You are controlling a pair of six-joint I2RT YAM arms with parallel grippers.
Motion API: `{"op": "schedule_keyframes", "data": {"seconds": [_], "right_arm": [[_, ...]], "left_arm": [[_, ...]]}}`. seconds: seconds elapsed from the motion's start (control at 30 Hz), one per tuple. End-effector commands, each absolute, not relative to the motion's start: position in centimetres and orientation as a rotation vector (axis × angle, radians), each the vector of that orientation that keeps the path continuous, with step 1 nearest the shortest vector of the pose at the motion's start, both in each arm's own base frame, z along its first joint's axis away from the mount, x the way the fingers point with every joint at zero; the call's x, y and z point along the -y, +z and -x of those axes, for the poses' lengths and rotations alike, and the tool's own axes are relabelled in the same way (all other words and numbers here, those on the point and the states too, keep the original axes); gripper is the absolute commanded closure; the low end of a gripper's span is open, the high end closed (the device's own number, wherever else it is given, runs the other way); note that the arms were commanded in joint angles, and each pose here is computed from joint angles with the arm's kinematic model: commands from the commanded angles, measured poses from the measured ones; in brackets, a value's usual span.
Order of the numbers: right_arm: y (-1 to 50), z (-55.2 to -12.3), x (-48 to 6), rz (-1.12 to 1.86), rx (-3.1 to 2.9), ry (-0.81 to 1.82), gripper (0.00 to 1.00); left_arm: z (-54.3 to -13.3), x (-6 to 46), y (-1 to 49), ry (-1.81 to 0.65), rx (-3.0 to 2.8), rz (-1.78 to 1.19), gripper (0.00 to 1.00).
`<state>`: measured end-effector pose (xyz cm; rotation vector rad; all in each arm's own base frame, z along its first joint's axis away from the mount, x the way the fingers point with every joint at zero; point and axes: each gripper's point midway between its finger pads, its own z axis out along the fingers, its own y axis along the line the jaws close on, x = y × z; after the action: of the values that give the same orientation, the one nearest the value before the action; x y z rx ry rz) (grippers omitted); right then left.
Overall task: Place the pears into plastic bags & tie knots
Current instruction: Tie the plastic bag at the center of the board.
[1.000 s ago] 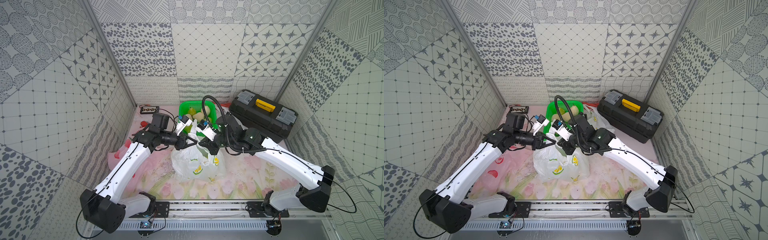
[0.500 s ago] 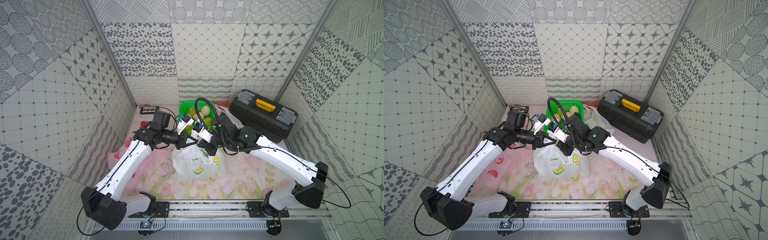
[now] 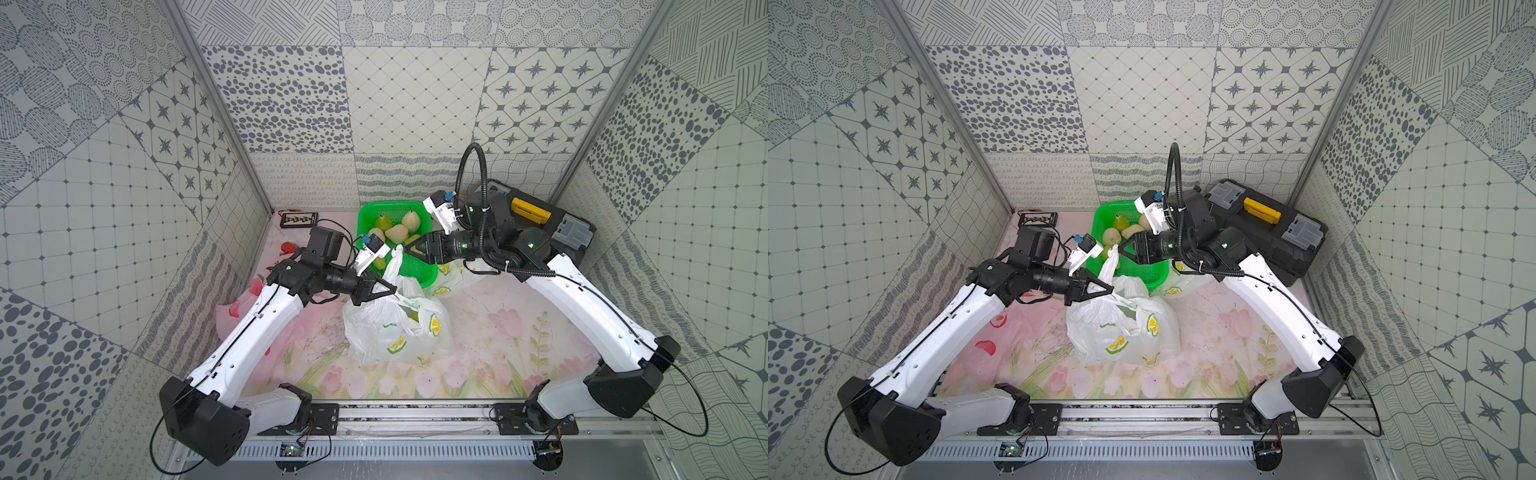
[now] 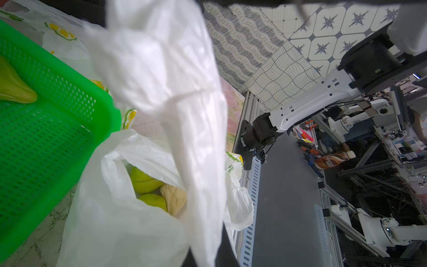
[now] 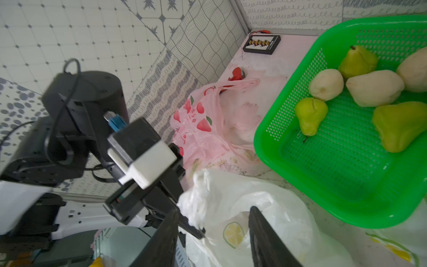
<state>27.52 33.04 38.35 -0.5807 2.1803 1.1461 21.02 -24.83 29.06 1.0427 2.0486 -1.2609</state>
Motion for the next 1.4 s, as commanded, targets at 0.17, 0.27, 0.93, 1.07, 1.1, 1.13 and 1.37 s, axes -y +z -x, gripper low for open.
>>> {"op": "schedule_keyframes", "data": {"seconds": [0.17, 0.27, 0.93, 1.07, 1.1, 1.13, 1.37], "right_arm": [[37.1, -28.2, -34.6, 0.547, -2.358, 1.133, 0.55], [37.2, -28.1, -35.1, 0.564, -2.352, 1.151, 0.63], [34.2, -21.3, -32.7, 0.828, -2.195, 1.033, 1.00], [30.7, -18.8, -34.5, 0.860, -2.209, 1.106, 1.00], [29.6, -18.6, -34.7, 0.850, -2.219, 1.112, 1.00], [28.4, -18.7, -34.9, 0.832, -2.235, 1.116, 1.00], [24.3, -19.2, -35.7, 0.817, -2.278, 1.123, 1.00]], "left_arm": [[-21.0, 25.2, 29.7, -1.201, -1.988, -1.105, 1.00], [-21.1, 25.1, 29.5, -1.187, -1.993, -1.105, 1.00], [-25.6, 23.8, 27.9, -1.149, -2.182, -0.817, 1.00], [-25.1, 25.0, 28.2, -1.194, -2.158, -0.850, 1.00], [-25.1, 25.0, 28.0, -1.193, -2.161, -0.849, 1.00], [-25.1, 25.0, 27.9, -1.195, -2.163, -0.848, 1.00], [-23.9, 26.1, 28.0, -1.263, -2.146, -0.892, 1.00]]}}
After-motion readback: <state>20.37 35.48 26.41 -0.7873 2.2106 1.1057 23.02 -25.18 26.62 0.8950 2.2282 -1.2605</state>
